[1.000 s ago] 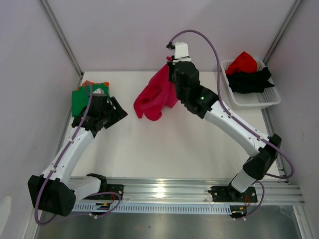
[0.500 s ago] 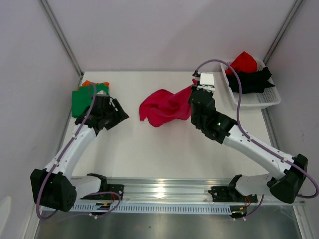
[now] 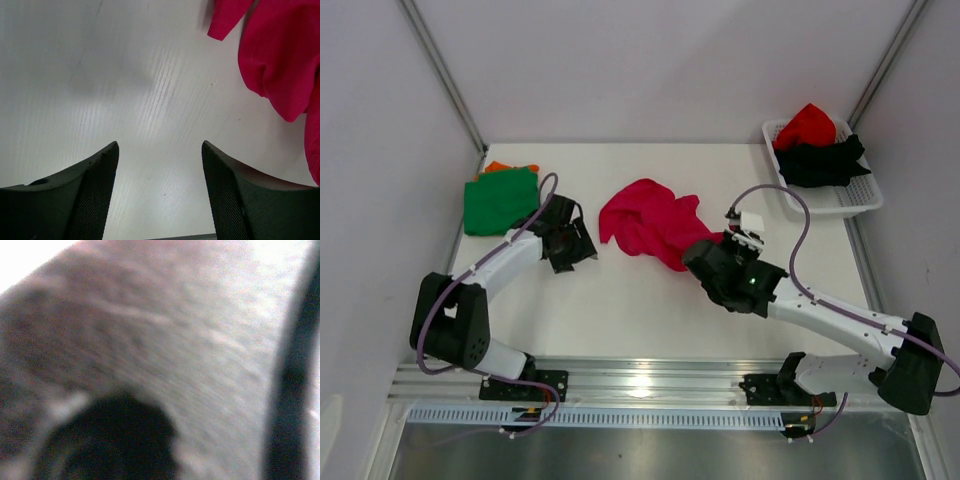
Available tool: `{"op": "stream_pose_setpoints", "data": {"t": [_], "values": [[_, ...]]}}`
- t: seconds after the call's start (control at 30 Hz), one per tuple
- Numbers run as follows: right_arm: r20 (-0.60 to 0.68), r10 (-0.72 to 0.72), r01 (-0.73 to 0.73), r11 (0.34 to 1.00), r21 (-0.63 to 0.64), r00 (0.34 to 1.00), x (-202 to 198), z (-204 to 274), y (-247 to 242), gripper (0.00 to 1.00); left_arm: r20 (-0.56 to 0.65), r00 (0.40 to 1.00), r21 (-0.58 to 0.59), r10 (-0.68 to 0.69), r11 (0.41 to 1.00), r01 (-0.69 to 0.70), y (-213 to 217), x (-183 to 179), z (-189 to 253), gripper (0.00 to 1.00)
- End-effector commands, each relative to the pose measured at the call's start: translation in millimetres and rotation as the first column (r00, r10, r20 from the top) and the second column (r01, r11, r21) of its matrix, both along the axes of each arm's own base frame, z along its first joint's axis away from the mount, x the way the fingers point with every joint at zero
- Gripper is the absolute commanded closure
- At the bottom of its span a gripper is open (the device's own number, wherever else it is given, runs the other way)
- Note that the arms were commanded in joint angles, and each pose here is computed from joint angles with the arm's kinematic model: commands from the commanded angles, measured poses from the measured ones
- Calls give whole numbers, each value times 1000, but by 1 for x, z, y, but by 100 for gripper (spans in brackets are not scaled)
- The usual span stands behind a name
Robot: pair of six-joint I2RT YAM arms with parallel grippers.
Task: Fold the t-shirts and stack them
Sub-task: Flatten out the tshirt
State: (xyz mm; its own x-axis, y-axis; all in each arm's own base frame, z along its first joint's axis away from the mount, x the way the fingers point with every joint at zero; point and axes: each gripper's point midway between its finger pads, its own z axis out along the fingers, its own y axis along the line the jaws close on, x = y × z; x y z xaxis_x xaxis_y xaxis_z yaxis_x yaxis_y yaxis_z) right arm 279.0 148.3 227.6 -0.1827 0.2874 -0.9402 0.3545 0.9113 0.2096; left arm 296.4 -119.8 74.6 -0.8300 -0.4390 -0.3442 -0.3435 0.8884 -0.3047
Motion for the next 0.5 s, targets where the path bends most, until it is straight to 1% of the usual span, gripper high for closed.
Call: {"op": "stream_pose_setpoints", "data": {"t": [0.0,0.07,0.17,0.2,0.27,0.3,0.33,0.4,0.47], "values": [[11,-153,152,985,77,988,-30,-24,-36,100,55,998,-24,-30,999,31,-16,14,19,30],[11,-158,156,985,77,987,-39,-33,-39,100,48,998,-23,-37,999,39,-19,14,18,30],[-6,-200,200,972,122,980,-54,-47,-42,100,33,998,-19,-47,999,48,-23,13,14,30],[-27,-237,238,960,148,971,-63,-56,-43,100,29,998,-19,-47,999,48,-24,13,13,30],[-46,-256,260,955,146,966,-70,-65,-40,100,18,999,-16,-46,999,46,-25,13,11,30],[-77,-265,274,951,145,961,-74,-73,-37,100,23,999,8,-33,999,33,-21,15,10,30],[-81,-267,277,949,153,960,-77,-82,-28,100,19,999,15,-30,999,30,-19,15,8,30],[-67,-242,250,954,165,968,-77,-84,-11,100,19,999,19,-31,999,31,-19,15,9,30],[-58,-184,189,977,94,981,-78,-89,11,100,19,999,27,-29,999,29,-18,15,9,30]]}}
